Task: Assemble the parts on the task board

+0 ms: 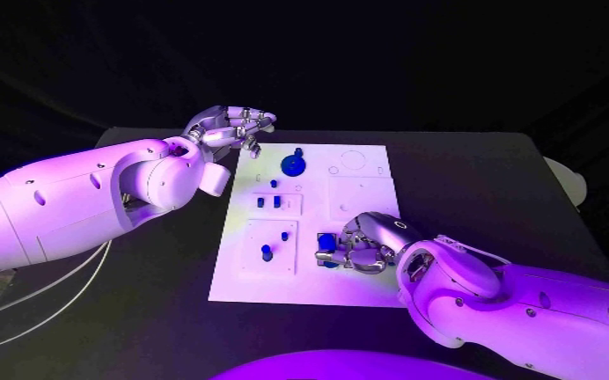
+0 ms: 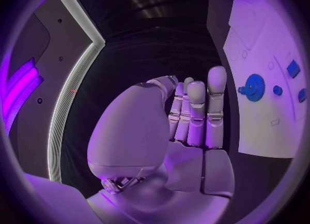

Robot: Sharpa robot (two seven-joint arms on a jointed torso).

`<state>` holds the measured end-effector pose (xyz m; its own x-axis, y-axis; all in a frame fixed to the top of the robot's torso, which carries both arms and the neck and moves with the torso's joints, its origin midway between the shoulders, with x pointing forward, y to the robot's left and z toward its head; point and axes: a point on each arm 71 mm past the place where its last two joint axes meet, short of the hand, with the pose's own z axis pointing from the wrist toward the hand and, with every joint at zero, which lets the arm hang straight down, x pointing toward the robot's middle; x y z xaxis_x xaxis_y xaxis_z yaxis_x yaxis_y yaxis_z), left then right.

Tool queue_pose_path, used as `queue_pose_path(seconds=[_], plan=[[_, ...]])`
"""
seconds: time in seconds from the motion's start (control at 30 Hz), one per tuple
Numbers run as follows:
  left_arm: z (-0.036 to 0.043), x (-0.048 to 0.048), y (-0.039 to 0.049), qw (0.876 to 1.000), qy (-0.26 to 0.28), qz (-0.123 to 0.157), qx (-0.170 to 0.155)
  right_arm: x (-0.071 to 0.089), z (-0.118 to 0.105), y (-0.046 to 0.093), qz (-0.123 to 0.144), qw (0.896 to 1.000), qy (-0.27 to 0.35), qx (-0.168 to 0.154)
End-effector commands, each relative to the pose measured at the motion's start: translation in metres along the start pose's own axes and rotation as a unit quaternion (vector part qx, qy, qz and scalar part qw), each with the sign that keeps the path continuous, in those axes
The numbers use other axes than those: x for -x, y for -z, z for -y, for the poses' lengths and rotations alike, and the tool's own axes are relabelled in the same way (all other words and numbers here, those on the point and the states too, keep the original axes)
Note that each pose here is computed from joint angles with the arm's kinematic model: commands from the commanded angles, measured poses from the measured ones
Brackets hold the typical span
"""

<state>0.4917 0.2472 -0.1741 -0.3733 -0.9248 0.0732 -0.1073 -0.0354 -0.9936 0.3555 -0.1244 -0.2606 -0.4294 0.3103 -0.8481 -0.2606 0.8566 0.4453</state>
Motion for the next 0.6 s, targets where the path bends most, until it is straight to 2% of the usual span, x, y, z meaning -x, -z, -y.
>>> queue_pose_path(seconds=[0.03,0.3,0.6], plan=[[0.0011,-0.0021,-0.0002,1.0,0.004,-0.008,-0.004,0.003,-0.001,0.003,0.016,1.0,0.009,0.008],[0.001,-0.0009,0.0003,1.0,0.004,-0.006,-0.003,0.01,-0.002,0.015,0.029,0.999,-0.003,0.024],[0.0008,0.0001,0.0005,1.0,0.004,-0.005,-0.002,0.014,0.003,0.025,0.01,0.999,-0.016,0.036]])
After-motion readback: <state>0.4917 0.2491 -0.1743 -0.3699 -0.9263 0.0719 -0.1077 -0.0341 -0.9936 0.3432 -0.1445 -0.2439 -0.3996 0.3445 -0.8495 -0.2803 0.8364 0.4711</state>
